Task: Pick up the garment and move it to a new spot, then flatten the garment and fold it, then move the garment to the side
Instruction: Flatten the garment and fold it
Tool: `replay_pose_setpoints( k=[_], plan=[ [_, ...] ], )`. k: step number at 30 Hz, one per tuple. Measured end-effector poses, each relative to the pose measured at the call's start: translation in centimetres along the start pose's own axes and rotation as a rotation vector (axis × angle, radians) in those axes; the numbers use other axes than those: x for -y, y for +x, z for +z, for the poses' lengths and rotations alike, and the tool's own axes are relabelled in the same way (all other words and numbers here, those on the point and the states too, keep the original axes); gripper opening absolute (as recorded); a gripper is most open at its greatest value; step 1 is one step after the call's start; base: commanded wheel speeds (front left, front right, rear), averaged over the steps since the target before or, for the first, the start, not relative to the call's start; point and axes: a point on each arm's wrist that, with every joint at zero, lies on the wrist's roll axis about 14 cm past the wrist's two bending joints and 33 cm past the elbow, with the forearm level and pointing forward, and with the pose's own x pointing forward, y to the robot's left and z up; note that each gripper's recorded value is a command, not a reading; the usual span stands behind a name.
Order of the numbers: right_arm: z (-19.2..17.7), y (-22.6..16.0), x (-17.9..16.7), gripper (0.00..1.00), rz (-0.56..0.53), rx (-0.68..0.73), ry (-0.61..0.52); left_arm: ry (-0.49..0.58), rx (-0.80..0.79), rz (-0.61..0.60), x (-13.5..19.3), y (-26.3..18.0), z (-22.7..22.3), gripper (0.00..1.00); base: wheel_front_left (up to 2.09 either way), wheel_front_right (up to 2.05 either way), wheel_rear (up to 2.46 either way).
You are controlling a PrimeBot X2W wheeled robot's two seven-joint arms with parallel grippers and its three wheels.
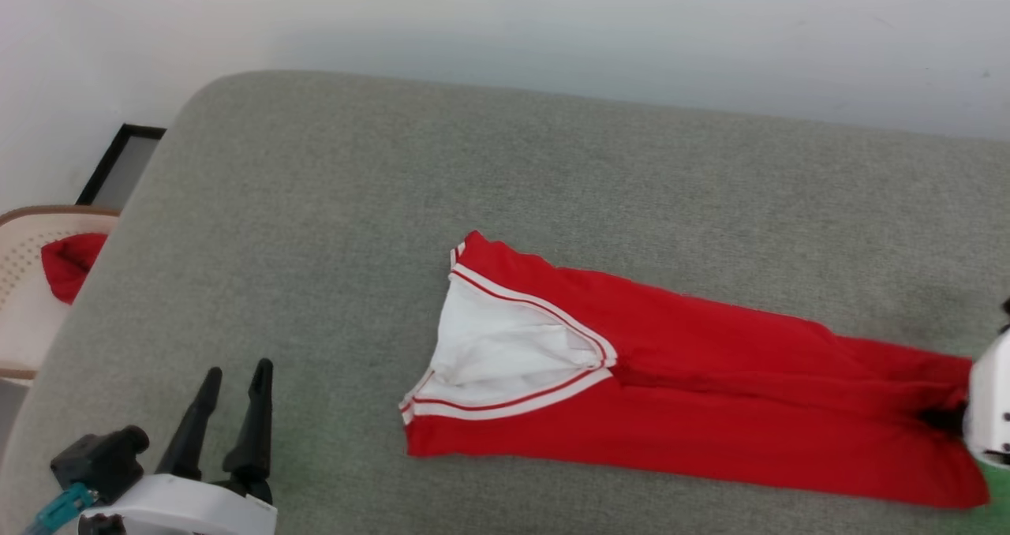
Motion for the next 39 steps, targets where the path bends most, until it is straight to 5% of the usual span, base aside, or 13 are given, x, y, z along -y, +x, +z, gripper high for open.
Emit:
replay_pose_setpoints(
  k=[12, 17, 31, 39],
  plan=[
    [1.4, -5.2, 9.7, 0.0, -0.234, 0.107, 0.069, 0.008, -0.018, -0.055, 1.5, 1.2, -0.5, 1.0, 0.0, 0.0, 0.0],
    [1.7, -6.1, 9.5, 0.0, -0.235, 0.127, 0.062, 0.003, -0.021, -0.069, 1.9, 1.5, -0.5, 1.0, 0.0, 0.0, 0.0],
    [3.4, -8.7, -6.2, 0.0, 0.128, 0.245, -0.219, -0.011, -0.013, -0.122, 3.5, -0.1, -0.3, 1.0, 0.0, 0.0, 0.0],
    [2.6, -6.8, -15.6, 0.0, 0.295, 0.234, -0.361, -0.023, -0.004, -0.121, 3.5, -1.4, 0.0, 1.0, 0.0, 0.0, 0.0]
  ],
)
